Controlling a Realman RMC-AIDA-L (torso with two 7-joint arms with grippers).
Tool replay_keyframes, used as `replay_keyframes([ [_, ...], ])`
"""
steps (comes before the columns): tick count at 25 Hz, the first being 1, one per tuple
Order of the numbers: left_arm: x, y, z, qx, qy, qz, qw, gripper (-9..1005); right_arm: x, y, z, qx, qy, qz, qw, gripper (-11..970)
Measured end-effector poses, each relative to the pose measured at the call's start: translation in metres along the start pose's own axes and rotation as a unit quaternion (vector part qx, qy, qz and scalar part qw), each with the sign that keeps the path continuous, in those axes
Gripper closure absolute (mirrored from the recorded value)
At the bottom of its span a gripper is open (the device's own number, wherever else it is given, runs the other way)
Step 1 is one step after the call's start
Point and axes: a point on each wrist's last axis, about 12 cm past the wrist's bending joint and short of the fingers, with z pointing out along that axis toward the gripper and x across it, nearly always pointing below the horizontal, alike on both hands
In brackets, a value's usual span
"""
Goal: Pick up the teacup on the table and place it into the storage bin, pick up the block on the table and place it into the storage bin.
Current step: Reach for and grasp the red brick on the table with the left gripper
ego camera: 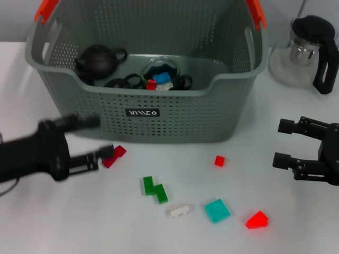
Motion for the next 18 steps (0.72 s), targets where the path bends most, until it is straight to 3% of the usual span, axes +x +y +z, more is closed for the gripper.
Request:
replay_keyframes([
  [4,0.024,0.0,0.011,-0.01,0.079,-0.027,0.996,233,0.0,0.0,0.0,0.0,0.0,0.0,1.0,45],
  [9,0.039,0.005,0.023,-0.043,0.115,-0.033,0.992,248,0.0,0.0,0.0,0.0,0.0,0.001,1.0,45],
  [18,0.05,0.02,0.043,-0.08,0.172,-0.043,0.981,249,0.0,0.0,0.001,-0.001,0.0,0.0,1.0,45],
])
